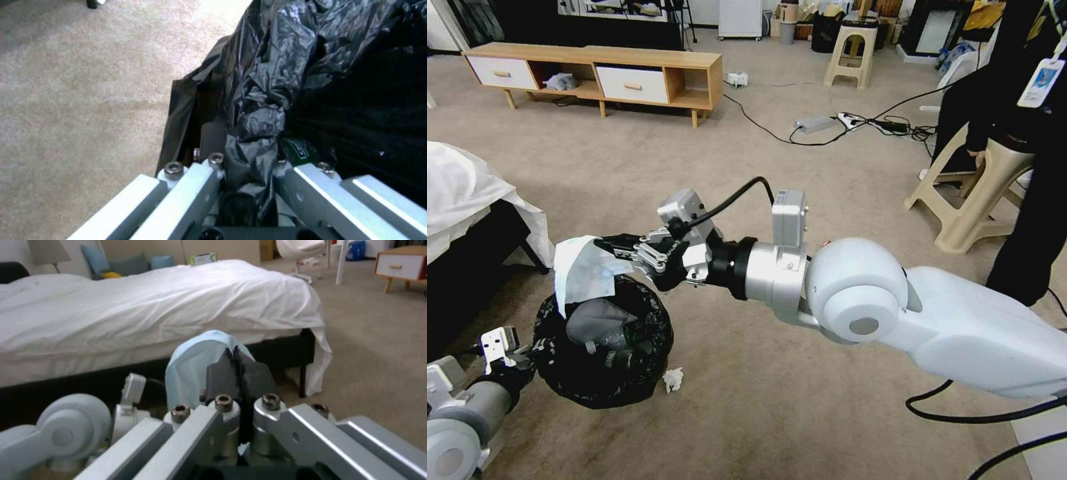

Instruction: Pick up the trash bin, then pick up the garbage from the floor and place it into the trash bin.

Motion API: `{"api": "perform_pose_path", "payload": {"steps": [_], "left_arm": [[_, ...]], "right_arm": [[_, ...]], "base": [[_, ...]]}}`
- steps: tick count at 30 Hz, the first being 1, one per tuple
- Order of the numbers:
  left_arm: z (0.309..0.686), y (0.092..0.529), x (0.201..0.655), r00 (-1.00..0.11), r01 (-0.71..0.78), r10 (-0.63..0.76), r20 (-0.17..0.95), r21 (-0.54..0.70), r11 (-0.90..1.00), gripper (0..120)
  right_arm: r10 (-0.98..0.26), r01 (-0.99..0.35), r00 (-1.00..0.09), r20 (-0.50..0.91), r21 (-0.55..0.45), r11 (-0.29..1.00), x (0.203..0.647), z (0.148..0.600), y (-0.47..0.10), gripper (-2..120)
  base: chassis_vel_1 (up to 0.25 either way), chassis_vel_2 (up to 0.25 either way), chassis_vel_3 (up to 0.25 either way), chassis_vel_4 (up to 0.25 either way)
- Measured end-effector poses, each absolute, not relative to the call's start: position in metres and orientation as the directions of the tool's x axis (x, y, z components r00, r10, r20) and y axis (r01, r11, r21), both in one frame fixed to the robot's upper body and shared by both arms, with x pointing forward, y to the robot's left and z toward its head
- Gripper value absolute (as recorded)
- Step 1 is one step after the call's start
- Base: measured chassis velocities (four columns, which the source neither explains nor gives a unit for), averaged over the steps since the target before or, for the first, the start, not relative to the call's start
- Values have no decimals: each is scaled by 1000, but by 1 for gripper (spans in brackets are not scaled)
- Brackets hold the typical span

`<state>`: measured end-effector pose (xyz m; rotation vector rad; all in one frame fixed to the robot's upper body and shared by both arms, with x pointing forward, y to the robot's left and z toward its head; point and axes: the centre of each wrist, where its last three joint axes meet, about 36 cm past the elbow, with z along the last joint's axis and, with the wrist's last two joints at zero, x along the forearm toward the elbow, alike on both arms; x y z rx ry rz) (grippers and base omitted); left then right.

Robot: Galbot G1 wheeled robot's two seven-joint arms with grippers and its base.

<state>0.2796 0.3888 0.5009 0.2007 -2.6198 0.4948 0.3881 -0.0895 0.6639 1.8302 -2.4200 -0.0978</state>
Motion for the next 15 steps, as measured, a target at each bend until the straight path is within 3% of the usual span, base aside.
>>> {"api": "perform_pose_path", "payload": {"steps": [15], "left_arm": [[506,386,279,-885,-213,-33,464,-340,916,1]], "right_arm": [[-954,-947,-286,87,128,295,391,633,-90,0]], "base": [[0,0,0,0]]}}
